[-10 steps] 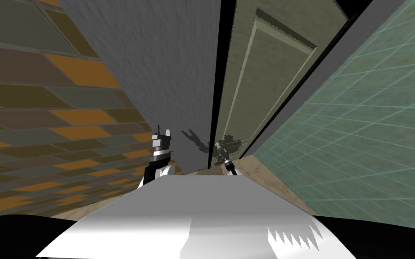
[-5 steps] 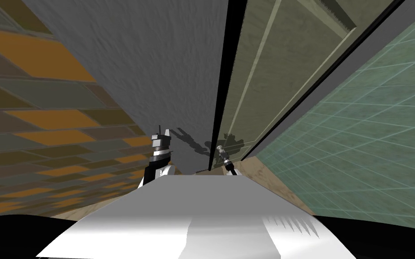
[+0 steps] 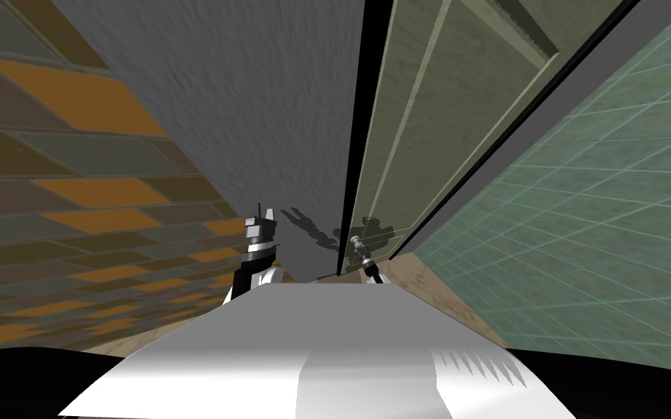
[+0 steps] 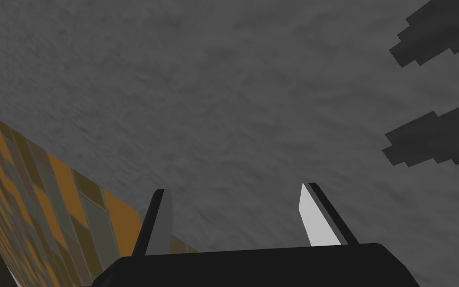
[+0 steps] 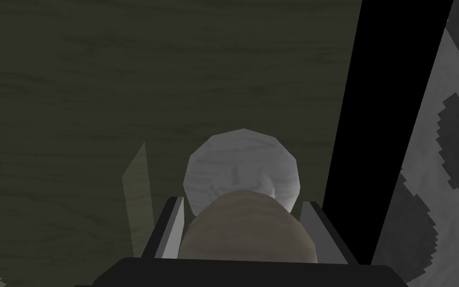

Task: Pull the door open

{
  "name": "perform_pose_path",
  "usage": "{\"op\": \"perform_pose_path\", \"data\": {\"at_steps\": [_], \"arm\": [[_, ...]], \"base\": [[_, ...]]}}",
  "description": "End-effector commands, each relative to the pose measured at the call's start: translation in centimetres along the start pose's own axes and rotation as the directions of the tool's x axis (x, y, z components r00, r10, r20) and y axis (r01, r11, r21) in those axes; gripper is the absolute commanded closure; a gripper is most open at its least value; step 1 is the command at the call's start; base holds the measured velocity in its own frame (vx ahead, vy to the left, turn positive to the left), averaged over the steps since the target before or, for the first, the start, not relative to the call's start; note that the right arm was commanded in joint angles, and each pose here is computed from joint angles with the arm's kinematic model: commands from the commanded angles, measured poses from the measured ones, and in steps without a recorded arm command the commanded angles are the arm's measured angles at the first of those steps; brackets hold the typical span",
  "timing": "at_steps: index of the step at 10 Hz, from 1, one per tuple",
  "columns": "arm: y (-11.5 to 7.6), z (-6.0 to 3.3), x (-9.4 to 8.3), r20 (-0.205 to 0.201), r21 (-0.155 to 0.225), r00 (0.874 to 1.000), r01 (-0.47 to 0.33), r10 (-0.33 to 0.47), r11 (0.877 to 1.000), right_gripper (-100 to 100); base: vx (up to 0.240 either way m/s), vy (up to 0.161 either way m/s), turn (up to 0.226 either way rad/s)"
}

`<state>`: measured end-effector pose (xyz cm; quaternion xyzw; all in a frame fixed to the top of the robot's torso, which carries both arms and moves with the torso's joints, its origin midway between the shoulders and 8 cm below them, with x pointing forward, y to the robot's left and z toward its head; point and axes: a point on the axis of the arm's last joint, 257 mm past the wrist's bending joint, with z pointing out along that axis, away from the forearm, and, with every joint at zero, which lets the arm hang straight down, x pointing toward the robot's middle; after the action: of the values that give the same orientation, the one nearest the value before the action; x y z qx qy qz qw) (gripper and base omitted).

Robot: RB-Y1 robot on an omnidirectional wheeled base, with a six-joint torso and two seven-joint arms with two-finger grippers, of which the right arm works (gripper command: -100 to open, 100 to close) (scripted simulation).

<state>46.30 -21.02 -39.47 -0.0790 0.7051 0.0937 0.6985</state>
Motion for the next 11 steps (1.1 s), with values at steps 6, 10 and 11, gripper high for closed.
{"op": "perform_pose_path", "data": {"at_steps": [6,10,11], "arm": [[0.19,-0.03,0.10,-0.001,-0.010,0.987,-0.158,0.158,0.987,100],[0.29,0.00,0.11,-0.003,-0.017,0.969,-0.248,0.248,0.969,100],[0.29,0.00,0.11,-0.003,-0.017,0.968,-0.253,0.253,0.967,100]], "base": [[-0.068,-0.013,-0.007],[-0.044,-0.003,-0.006],[-0.031,0.001,-0.002]]}}
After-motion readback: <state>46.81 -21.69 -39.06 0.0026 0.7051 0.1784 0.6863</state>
